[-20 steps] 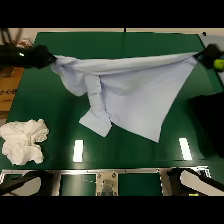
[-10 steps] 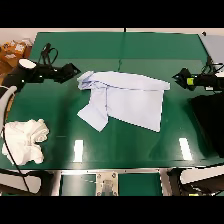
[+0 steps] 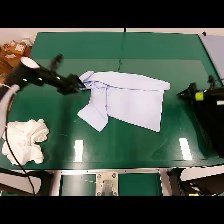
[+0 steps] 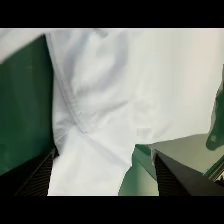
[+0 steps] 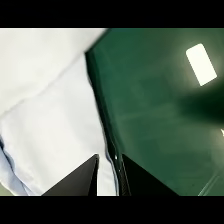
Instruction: Fold the shirts.
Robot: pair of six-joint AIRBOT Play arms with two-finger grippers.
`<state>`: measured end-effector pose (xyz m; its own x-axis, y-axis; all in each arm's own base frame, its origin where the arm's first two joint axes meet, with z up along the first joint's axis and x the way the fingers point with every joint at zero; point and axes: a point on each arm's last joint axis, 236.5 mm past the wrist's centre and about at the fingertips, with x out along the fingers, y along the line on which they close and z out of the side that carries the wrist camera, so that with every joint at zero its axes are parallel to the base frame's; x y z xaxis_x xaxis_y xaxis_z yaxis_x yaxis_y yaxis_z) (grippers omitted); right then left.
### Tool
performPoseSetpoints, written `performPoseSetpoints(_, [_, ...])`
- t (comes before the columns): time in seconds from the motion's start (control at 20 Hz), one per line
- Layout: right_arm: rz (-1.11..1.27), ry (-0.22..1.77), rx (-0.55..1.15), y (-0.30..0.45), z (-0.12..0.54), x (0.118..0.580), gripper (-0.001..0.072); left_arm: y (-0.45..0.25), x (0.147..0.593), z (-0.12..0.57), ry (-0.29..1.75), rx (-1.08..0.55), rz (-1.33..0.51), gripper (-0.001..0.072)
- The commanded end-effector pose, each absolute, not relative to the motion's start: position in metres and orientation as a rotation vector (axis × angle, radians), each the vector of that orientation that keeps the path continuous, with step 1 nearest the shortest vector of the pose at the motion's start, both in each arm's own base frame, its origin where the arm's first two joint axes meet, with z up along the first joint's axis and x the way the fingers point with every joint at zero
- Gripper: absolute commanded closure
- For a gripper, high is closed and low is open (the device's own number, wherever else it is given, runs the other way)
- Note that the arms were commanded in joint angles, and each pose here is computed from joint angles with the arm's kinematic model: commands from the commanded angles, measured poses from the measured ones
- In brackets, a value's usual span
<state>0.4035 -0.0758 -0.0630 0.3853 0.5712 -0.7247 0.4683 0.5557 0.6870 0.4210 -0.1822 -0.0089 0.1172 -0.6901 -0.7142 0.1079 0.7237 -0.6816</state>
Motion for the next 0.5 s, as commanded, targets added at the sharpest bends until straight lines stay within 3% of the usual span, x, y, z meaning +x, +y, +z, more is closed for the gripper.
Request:
performPoseSetpoints(0.0, [0.118, 1.378, 1.1, -0.035, -0.102, 0.357, 0.0534, -0.223, 0.384, -0.054, 1.423, -0.5, -0.616, -0.0008])
performPoseSetpoints(0.35, [0.163, 1.502, 1.066, 0.018, -0.137, 0.318, 0.0521, -0.24, 0.374, -0.08, 1.423, -0.513, -0.56, -0.0006])
performPoseSetpoints(0.45, [0.189, 1.518, 1.037, 0.029, -0.139, 0.316, 0.0521, -0.241, 0.38, -0.078, 1.402, -0.527, -0.553, 0.0164])
